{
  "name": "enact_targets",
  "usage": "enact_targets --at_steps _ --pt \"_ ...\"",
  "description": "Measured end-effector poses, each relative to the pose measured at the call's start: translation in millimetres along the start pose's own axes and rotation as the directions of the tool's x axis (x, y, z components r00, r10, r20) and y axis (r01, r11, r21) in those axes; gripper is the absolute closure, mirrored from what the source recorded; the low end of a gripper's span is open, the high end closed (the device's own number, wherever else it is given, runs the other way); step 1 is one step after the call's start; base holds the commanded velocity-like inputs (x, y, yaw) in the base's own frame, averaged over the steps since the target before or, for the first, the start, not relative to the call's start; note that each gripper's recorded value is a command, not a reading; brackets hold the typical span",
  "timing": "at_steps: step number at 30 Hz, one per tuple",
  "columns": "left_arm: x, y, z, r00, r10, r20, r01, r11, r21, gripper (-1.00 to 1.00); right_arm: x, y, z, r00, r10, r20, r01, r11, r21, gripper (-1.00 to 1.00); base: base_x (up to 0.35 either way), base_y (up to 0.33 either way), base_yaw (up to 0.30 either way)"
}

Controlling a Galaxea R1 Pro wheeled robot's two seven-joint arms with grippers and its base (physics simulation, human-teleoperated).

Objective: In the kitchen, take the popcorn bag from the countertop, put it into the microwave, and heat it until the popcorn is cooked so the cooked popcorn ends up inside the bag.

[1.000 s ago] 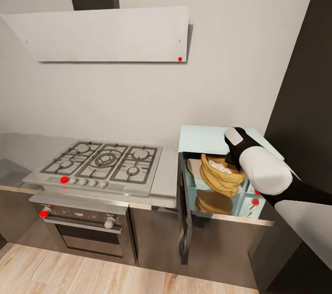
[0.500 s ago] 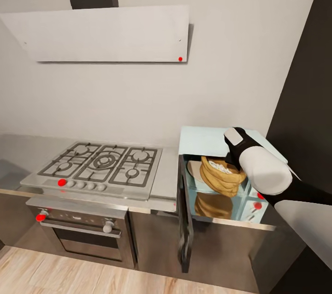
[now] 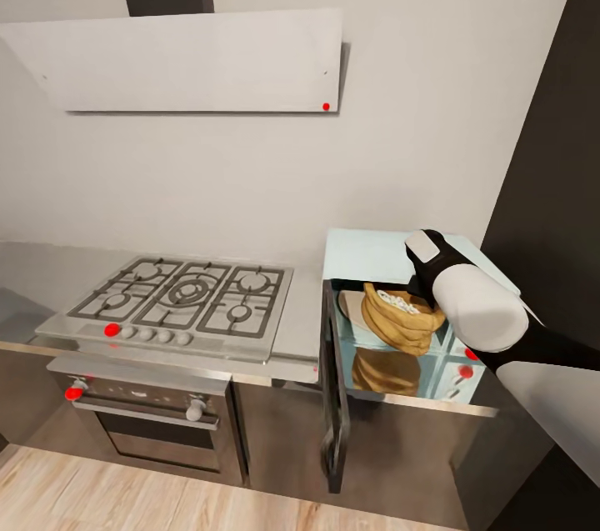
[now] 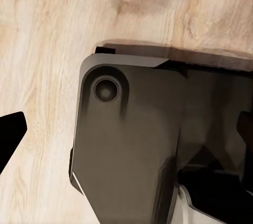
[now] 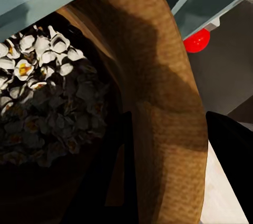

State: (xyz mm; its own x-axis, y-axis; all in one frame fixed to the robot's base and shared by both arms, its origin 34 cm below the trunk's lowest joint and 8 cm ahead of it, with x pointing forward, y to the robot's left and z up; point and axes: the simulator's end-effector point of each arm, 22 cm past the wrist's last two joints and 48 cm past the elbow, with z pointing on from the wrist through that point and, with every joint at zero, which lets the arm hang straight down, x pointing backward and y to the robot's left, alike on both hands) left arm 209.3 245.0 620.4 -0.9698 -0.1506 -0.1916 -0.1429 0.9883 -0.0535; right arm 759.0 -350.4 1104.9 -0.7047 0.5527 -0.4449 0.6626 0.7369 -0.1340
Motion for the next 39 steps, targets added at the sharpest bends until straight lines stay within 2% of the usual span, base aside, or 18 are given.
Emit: enact_targets --at_steps 5,34,35,39 --pt "0.1 0.0 0.0 1.000 0.000 0.000 0.000 1.000 0.000 -1.00 0.0 -0.1 -0.1 1.000 0.000 0.000 0.000 1.000 0.000 1.00 0.147 0.000 0.000" --pt "0.7 -0.3 -0.1 1.000 0.004 0.000 -0.004 1.000 0.002 -1.00 -0.6 0.1 -0.4 1.000 -0.001 0.000 0.001 1.000 -0.001 1.00 0.001 0.000 0.000" --pt "0.7 -0.3 -0.1 1.000 0.004 0.000 -0.004 1.000 0.002 -1.00 -0.6 -0.1 -0.5 1.000 -0.004 0.001 0.004 1.000 0.001 -1.00 0.000 0.000 0.000" --pt "0.7 -0.3 -0.1 1.000 0.004 0.000 -0.004 1.000 0.002 -1.00 -0.5 0.5 -1.4 1.000 -0.007 0.004 0.007 1.000 0.002 -1.00 0.000 0.000 0.000"
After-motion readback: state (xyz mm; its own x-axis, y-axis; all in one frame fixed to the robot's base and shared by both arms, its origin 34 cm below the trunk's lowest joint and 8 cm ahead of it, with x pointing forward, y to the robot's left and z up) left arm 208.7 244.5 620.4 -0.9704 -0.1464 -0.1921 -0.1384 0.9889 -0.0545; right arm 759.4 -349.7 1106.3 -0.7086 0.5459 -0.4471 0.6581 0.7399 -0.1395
